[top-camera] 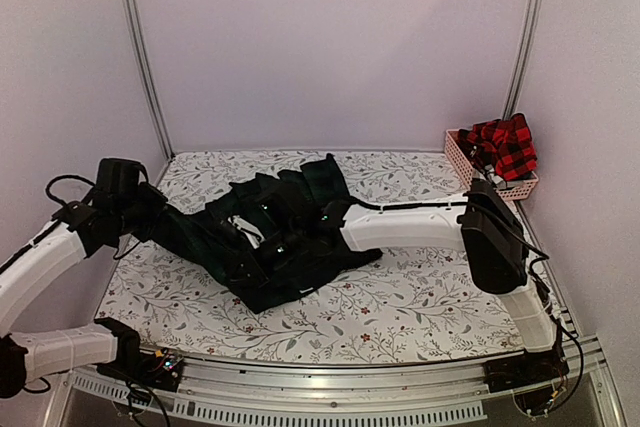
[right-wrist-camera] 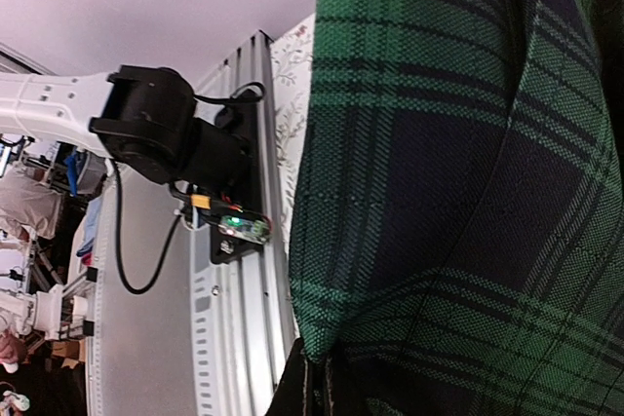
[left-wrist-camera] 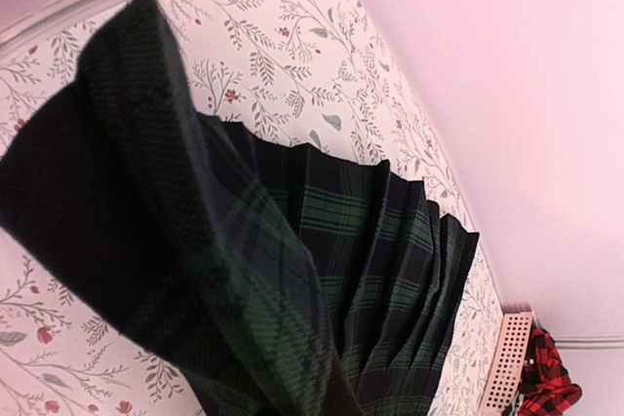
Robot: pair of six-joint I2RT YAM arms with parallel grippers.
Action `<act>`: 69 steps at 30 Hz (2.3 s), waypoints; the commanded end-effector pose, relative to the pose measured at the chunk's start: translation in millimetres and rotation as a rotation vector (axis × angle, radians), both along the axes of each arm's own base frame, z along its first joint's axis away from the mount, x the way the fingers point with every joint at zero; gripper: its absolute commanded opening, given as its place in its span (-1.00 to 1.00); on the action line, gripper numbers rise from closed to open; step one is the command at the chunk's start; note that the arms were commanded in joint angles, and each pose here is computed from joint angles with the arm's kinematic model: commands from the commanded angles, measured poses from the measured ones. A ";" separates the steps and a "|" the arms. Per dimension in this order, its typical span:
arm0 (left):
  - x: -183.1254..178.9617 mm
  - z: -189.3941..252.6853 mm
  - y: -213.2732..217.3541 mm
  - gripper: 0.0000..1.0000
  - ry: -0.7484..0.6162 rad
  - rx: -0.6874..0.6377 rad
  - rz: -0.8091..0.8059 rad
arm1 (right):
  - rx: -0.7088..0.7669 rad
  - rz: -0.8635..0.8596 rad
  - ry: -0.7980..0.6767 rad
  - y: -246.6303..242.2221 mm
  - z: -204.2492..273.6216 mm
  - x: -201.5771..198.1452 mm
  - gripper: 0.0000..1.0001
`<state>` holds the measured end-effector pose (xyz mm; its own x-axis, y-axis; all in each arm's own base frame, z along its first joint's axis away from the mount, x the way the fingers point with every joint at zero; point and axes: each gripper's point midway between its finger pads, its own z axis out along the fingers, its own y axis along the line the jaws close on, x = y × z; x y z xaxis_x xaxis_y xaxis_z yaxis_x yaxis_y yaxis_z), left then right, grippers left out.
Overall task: Fold and stack the mixed laundry pile
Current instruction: Pick up the flattened skirt from the center of the board, then fold the flattened skirt at the center of the board.
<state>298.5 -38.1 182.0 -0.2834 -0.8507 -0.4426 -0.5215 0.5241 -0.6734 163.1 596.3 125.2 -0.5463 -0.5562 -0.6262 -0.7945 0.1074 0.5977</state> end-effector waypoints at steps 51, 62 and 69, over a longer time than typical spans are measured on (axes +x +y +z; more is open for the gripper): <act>285.8 -51.9 -333.0 -1.00 -0.194 0.157 -0.838 | 0.169 -0.465 0.455 -247.7 -59.5 164.8 -1.00; 282.9 -83.3 -357.1 0.23 -0.189 0.138 -0.975 | 0.119 -0.524 0.494 -261.5 -76.8 150.0 -0.94; 238.4 -28.4 -306.4 0.99 -0.252 0.215 -0.900 | 0.116 -0.655 0.431 -286.1 -71.3 167.9 -0.50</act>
